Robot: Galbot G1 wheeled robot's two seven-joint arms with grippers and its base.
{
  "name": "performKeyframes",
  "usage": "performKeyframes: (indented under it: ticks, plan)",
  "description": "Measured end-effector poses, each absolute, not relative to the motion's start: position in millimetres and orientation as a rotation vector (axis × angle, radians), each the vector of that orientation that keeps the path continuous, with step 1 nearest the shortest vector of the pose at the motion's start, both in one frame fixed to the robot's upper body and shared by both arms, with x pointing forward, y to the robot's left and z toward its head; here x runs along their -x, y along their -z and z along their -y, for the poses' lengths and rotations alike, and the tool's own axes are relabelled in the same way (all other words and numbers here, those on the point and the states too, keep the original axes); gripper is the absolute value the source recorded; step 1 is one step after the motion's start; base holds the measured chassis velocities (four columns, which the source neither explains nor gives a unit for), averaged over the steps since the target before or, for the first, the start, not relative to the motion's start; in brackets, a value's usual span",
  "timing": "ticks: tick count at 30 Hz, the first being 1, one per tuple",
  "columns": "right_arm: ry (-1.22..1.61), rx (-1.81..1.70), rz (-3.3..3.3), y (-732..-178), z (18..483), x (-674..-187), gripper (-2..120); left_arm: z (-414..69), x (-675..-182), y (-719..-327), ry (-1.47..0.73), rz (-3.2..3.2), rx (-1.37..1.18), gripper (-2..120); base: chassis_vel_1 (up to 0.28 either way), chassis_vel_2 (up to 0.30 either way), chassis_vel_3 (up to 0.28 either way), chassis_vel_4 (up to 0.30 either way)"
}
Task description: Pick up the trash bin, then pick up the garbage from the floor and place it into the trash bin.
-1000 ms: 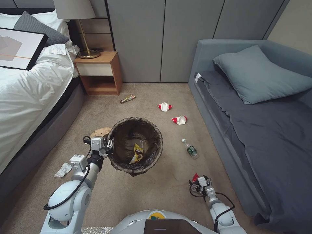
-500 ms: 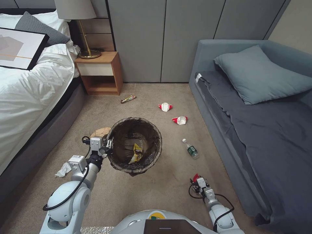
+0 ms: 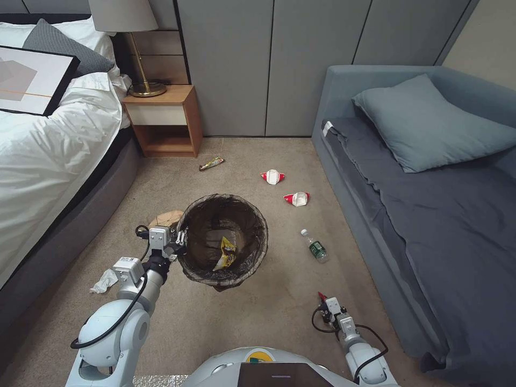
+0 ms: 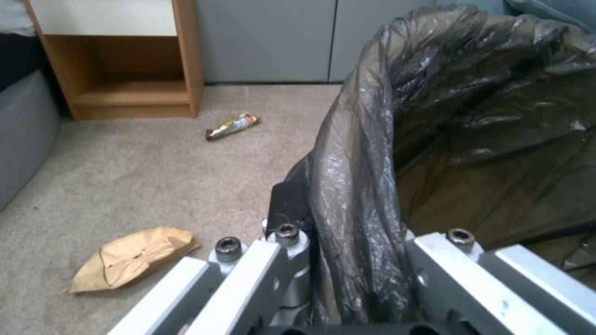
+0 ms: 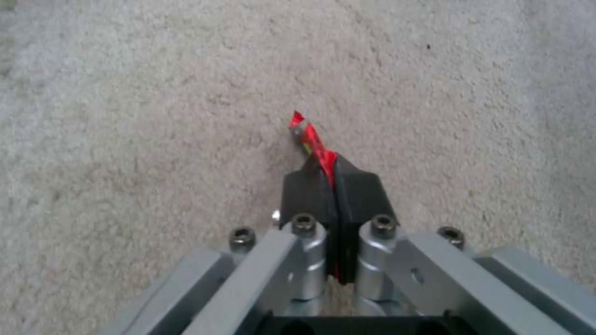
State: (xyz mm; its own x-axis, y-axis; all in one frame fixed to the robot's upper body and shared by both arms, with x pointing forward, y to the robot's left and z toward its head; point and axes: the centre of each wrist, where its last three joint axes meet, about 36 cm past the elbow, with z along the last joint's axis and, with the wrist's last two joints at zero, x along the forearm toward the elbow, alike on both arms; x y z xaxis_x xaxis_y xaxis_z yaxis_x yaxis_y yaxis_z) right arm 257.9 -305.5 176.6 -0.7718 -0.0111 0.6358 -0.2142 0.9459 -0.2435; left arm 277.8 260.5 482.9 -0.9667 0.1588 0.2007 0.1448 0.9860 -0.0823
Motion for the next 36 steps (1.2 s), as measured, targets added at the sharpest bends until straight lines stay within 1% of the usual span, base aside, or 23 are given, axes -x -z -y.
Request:
performKeyframes:
  ticks: [8,14,17,18,20,21,23,24,26,27,30,31,34,36]
  plan:
    - [-0.417,-0.151,2.464,-184.0,305.7,-264.0,0,-260.6,-278.2,-483.3,-0.098,2.926,0.225,7,0.000,0.000,0.000,0.000]
    - [-0.419,-0.135,2.554,-215.7,307.4,-271.6,0,-260.2,-278.6,-483.5,-0.098,2.926,0.228,7,0.000,0.000,0.000,0.000]
    - [-0.378,-0.130,2.650,-259.6,304.8,-281.8,0,-259.1,-278.6,-483.4,-0.098,2.924,0.234,7,0.000,0.000,0.000,0.000]
    - [-0.378,-0.130,2.650,-259.6,304.8,-281.8,0,-259.1,-278.6,-483.4,-0.098,2.924,0.234,7,0.000,0.000,0.000,0.000]
    - [-0.350,-0.152,2.722,-297.1,300.2,-288.9,0,-257.8,-278.7,-483.1,-0.097,2.922,0.240,7,0.000,0.000,0.000,0.000]
    - [-0.350,-0.152,2.722,-297.1,300.2,-288.9,0,-257.8,-278.7,-483.1,-0.097,2.922,0.240,7,0.000,0.000,0.000,0.000]
    - [-0.329,-0.173,2.763,-321.6,296.5,-292.9,0,-257.0,-278.9,-483.1,-0.096,2.918,0.245,7,0.000,0.000,0.000,0.000]
    - [-0.329,-0.173,2.763,-321.6,296.5,-292.9,0,-257.0,-278.9,-483.1,-0.096,2.918,0.245,7,0.000,0.000,0.000,0.000]
    - [-0.310,-0.208,2.827,-357.8,289.9,-299.2,0,-256.7,-279.7,-483.6,-0.094,2.913,0.250,7,0.000,0.000,0.000,0.000]
    - [-0.310,-0.208,2.827,-357.8,289.9,-299.2,0,-256.7,-279.7,-483.6,-0.094,2.913,0.250,7,0.000,0.000,0.000,0.000]
    - [-0.269,-0.322,2.934,-430.3,271.0,-311.5,0,-255.7,-280.7,-484.2,-0.091,2.896,0.253,7,0.000,0.000,0.000,0.000]
    - [-0.269,-0.322,2.934,-430.3,271.0,-311.5,0,-255.7,-280.7,-484.2,-0.091,2.896,0.253,7,0.000,0.000,0.000,0.000]
    - [-0.242,-0.469,2.953,-473.2,264.3,-319.0,0,-255.2,-282.5,-483.2,-0.092,2.890,0.250,7,0.000,0.000,0.000,0.000]
    - [-0.237,-0.505,2.948,-479.9,264.0,-320.8,0,-255.2,-282.8,-483.1,-0.092,2.889,0.249,7,0.000,0.000,0.000,0.000]
